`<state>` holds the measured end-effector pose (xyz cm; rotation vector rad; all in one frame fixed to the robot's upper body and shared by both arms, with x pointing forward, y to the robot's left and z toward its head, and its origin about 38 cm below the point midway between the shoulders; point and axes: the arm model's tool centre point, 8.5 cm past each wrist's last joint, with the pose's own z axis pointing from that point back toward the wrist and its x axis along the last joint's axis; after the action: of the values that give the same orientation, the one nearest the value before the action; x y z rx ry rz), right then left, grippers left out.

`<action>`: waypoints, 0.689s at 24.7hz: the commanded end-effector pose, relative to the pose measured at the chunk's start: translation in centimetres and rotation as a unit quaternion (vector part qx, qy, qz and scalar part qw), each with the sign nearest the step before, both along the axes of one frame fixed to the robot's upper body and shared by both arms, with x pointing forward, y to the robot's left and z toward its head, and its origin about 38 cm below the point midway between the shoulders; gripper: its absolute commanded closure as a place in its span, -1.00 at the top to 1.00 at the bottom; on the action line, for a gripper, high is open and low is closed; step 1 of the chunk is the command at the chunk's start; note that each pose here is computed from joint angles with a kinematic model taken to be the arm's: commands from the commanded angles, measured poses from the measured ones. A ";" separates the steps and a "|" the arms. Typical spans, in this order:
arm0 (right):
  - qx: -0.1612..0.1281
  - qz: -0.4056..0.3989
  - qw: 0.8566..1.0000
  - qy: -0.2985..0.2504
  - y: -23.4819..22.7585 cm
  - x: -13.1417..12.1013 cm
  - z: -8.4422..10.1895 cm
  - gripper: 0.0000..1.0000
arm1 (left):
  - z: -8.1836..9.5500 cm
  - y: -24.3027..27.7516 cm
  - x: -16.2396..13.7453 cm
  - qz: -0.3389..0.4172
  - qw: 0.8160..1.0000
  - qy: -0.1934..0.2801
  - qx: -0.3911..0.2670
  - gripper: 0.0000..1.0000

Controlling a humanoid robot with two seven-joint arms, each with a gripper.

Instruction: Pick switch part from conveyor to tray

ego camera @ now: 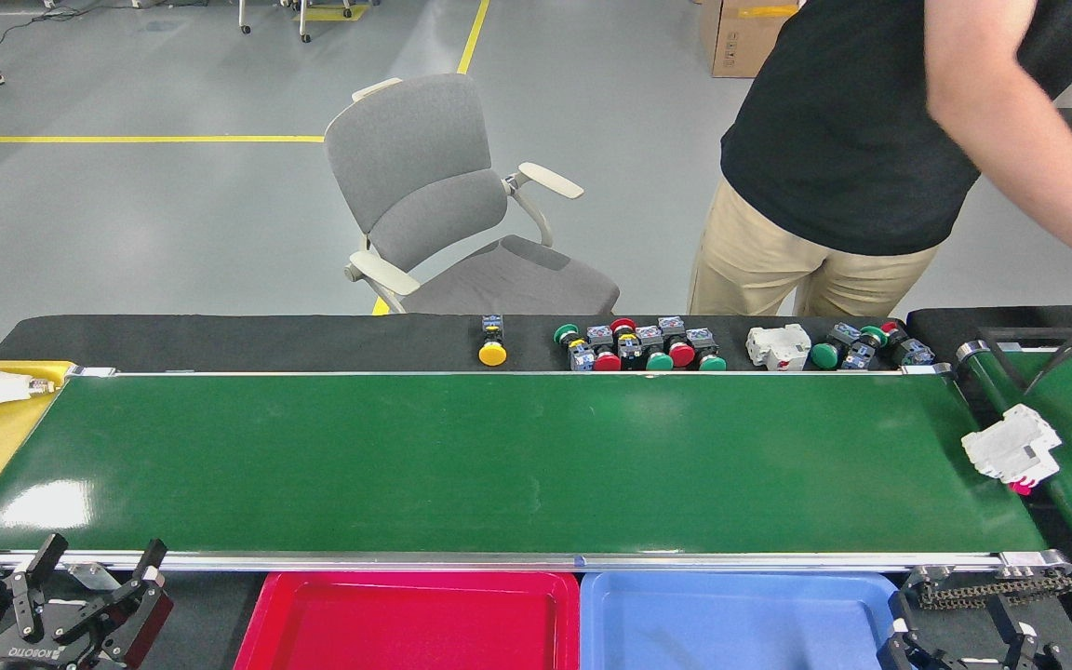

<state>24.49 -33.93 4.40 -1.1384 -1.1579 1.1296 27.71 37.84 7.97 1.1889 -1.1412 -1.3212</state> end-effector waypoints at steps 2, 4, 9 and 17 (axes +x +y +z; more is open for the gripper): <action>-0.006 0.000 1.000 -0.015 -0.1 0.4 0.9 0.98 | 0.1 -1.5 0.4 -0.016 1.000 -0.009 -0.007 1.00; -0.006 0.000 1.000 -0.017 -0.1 0.5 0.9 0.98 | -0.4 -1.8 0.0 -0.017 1.000 0.000 -0.010 1.00; -0.011 0.001 1.000 -0.020 -0.6 1.7 1.1 0.98 | -1.0 -2.5 0.0 -0.010 1.000 0.000 -0.028 1.00; -0.016 0.001 1.000 -0.001 -2.1 5.7 1.0 0.98 | -0.5 -2.7 0.7 -0.019 0.999 -0.008 -0.025 1.00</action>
<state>29.54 -35.70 4.94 -1.1603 -1.1482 1.1416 28.30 35.09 6.97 1.1343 -1.1962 -1.2896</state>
